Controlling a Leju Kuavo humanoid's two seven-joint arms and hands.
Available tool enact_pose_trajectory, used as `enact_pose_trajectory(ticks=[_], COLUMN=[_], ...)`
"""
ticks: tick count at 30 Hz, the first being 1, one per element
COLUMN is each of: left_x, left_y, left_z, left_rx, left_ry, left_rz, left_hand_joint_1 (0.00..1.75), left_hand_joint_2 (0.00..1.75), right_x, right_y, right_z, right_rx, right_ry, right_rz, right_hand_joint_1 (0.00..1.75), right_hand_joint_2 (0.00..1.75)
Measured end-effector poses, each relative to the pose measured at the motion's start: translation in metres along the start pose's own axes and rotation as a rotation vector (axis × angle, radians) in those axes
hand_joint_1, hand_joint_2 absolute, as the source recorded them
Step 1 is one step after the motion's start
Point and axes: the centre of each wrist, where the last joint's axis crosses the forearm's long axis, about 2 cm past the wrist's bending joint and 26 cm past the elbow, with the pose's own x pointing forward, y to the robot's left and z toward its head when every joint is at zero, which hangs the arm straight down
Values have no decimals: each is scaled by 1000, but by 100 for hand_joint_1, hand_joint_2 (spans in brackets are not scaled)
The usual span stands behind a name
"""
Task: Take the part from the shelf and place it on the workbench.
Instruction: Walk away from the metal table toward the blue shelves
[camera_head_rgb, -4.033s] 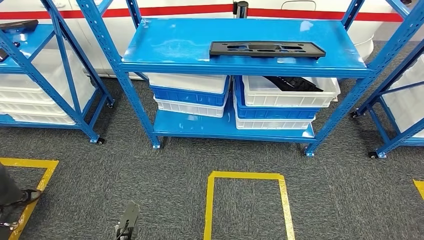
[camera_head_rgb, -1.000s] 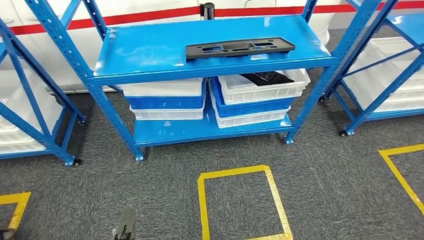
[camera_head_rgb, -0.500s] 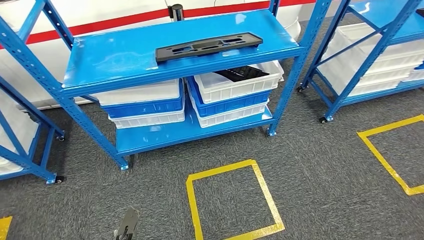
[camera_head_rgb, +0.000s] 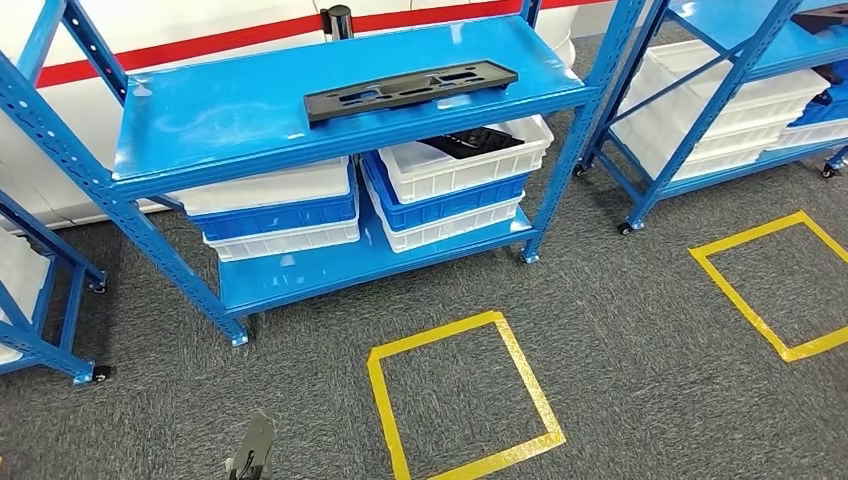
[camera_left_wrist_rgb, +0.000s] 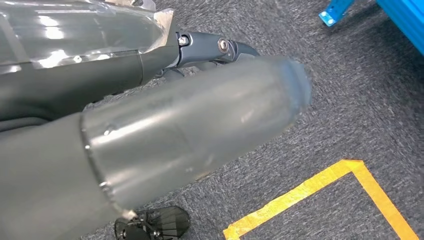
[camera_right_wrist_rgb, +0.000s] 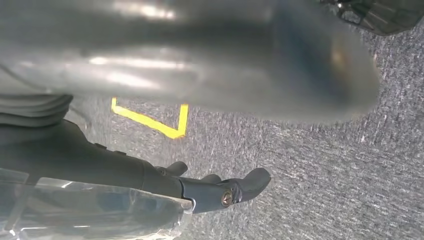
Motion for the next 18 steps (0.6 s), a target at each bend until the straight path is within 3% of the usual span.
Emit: enact_pose_trajectory(ticks=[18], left_x=[-1], left_y=[2], left_z=[0], left_rx=[16], left_ry=[-8], left_rz=[-6], left_hand_joint_1=[0], left_hand_joint_2=[0], right_x=[3], right_y=[0], right_z=[0], right_rx=[-6], right_ry=[-19], right_rz=[8], right_hand_joint_1=[0], right_hand_joint_2=[0])
